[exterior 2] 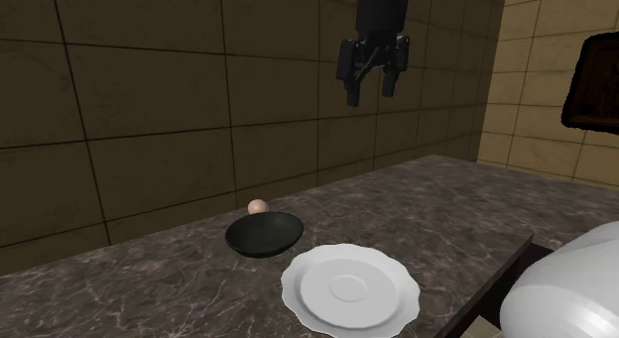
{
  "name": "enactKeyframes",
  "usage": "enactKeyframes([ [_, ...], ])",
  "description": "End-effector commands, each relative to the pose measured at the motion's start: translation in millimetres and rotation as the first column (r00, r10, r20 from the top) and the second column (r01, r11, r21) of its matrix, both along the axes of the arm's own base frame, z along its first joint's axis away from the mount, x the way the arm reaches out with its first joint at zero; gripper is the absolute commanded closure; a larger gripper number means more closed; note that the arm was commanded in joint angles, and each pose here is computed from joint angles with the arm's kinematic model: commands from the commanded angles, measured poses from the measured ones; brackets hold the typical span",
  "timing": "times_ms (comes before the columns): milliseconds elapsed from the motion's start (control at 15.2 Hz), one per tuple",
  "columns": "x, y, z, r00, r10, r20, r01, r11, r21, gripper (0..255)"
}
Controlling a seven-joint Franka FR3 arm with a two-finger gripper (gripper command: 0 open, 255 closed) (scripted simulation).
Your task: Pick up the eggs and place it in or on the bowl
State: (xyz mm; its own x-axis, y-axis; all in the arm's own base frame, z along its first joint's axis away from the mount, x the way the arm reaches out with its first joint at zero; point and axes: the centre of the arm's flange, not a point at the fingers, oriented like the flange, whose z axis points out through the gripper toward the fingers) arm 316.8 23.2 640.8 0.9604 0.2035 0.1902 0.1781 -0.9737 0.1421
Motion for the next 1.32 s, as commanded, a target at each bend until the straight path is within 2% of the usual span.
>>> enactKeyframes([
  [0, 0.0, 0.0, 0.0, 1.0, 0.0, 0.0, 0.0, 1.0, 0.0, 0],
  [1254, 178.4, 85.1, -159.0, 1.0, -0.02, -0.02, 0.02, 1.0, -0.012, 0],
])
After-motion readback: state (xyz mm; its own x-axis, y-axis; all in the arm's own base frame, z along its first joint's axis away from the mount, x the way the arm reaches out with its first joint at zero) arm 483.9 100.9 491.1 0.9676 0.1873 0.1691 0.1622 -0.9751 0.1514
